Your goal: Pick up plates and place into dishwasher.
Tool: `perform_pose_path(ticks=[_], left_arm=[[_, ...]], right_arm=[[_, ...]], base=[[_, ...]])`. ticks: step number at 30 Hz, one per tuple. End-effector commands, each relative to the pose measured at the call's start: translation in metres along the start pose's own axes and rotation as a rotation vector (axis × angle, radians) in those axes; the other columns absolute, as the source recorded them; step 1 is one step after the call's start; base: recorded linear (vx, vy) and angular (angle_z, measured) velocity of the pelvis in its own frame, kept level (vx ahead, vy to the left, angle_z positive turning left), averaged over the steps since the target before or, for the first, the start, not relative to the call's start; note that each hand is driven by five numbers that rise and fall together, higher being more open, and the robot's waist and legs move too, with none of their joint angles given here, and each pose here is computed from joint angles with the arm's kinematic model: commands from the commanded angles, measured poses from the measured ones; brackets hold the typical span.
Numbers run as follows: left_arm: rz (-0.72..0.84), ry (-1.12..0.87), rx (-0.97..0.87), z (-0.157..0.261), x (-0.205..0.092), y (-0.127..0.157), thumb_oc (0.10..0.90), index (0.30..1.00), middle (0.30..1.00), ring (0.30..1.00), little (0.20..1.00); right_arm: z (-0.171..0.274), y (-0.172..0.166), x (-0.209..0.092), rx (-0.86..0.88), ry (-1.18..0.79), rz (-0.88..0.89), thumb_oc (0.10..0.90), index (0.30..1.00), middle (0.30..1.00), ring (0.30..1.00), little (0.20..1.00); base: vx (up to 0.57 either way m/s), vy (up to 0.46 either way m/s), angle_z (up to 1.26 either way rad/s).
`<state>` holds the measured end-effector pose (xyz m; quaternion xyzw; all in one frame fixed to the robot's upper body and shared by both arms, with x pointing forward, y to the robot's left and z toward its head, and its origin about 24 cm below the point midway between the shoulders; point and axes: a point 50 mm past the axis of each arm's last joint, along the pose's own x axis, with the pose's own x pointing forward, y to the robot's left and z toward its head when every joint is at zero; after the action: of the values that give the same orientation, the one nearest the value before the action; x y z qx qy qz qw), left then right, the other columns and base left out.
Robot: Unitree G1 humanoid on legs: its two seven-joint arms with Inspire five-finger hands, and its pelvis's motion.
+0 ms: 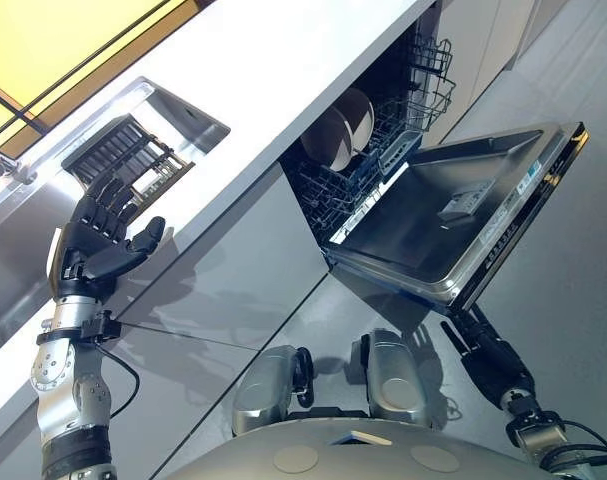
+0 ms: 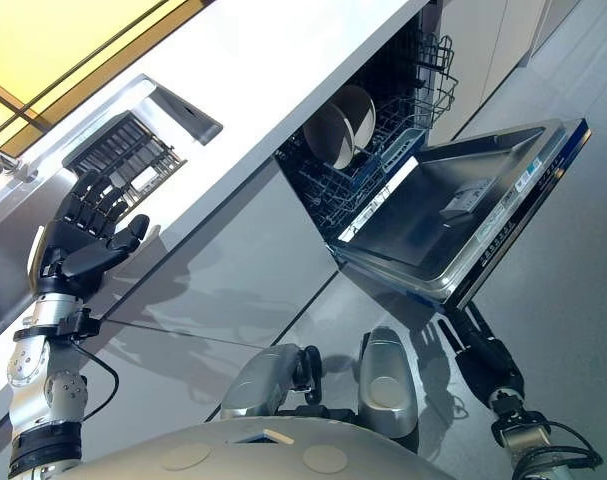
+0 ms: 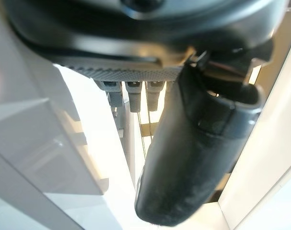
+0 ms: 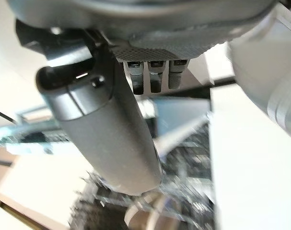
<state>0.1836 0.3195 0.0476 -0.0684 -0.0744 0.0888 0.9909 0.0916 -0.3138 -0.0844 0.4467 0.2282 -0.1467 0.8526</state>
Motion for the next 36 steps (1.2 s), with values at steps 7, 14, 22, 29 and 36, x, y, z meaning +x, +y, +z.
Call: perform_pose_path(ticks=[7, 14, 22, 29, 36], left_arm=[[0.075, 0.001, 0.125, 0.018, -0.018, 0.029, 0.8, 0.9, 0.9, 0.9, 0.9], [0.098, 0.025, 0.074, 0.003, -0.016, 0.02, 0.8, 0.9, 0.9, 0.9, 0.9], [0.14, 0.035, -0.002, -0.025, -0.018, 0.0, 0.8, 0.9, 0.9, 0.9, 0.9], [0.162, 0.027, -0.057, -0.038, -0.02, -0.011, 0.8, 0.9, 0.9, 0.9, 0.9], [0.165, 0.02, -0.11, -0.047, -0.022, -0.02, 0.8, 0.9, 0.9, 0.9, 0.9]], right_arm=[[-0.007, 0.043, 0.017, -0.065, 0.088, 0.306, 0.8, 0.9, 0.9, 0.9, 0.9], [-0.001, 0.103, 0.039, -0.071, -0.061, 0.543, 0.8, 0.9, 0.9, 0.9, 0.9], [0.005, 0.174, 0.04, -0.247, -0.286, 0.771, 0.8, 0.9, 0.9, 0.9, 0.9], [0.016, 0.215, 0.031, -0.407, -0.414, 0.912, 0.8, 0.9, 0.9, 0.9, 0.9], [0.006, 0.245, 0.025, -0.494, -0.349, 1.054, 0.8, 0.9, 0.9, 0.9, 0.9]], base=[[0.03, 0.144, 0.02], [0.02, 0.19, -0.09], [-0.02, 0.209, -0.06], [-0.05, 0.159, 0.02], [-0.02, 0.107, 0.1]])
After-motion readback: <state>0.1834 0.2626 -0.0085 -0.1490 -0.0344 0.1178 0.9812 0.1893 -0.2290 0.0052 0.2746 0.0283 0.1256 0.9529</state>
